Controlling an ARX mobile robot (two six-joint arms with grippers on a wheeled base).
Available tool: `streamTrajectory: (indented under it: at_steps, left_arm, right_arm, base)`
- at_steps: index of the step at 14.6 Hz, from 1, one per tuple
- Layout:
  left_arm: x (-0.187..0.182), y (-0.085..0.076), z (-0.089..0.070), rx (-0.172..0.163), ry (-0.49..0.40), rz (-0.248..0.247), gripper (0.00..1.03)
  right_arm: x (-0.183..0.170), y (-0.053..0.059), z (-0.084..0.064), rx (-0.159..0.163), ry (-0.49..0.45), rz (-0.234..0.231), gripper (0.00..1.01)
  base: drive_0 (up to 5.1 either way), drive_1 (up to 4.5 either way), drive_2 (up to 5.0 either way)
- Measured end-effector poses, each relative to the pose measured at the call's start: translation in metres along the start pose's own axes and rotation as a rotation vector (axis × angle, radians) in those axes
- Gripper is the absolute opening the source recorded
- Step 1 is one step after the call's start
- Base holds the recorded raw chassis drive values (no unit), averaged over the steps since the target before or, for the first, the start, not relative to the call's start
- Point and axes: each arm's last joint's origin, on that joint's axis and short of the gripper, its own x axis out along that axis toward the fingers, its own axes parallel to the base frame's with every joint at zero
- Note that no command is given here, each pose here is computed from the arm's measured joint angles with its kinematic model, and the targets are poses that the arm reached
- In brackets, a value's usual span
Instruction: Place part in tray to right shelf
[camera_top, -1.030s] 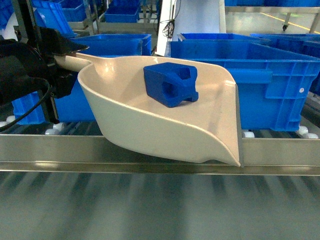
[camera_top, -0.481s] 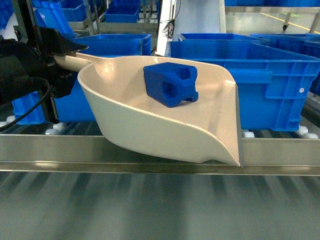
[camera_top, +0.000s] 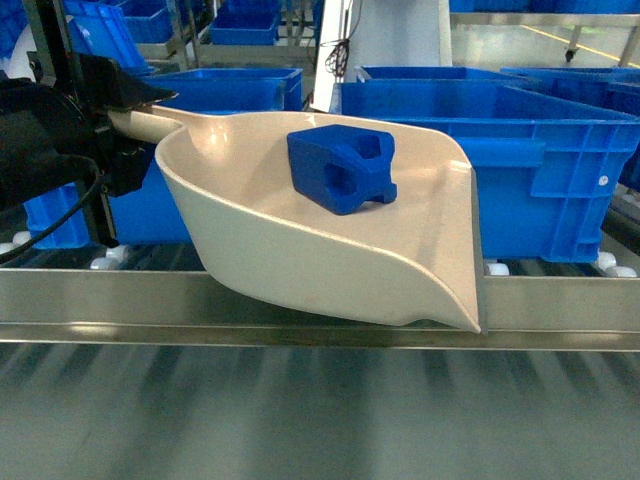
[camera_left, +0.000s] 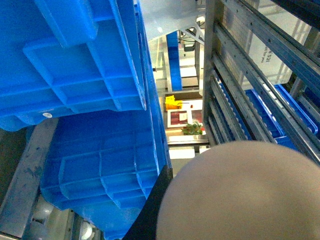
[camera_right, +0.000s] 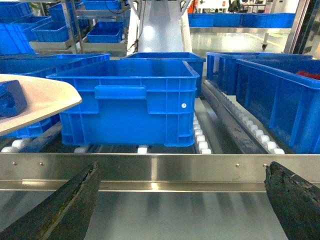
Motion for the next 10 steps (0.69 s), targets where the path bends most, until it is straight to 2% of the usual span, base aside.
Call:
streamTrajectory:
  at_steps: [10]
  left_arm:
    - [0.0,0.0,0.0,0.0,0.0,0.0,0.12]
  right_arm:
    - [0.0,0.0,0.0,0.0,0.0,0.0,0.98]
  base:
    - [0.0,0.0,0.0]
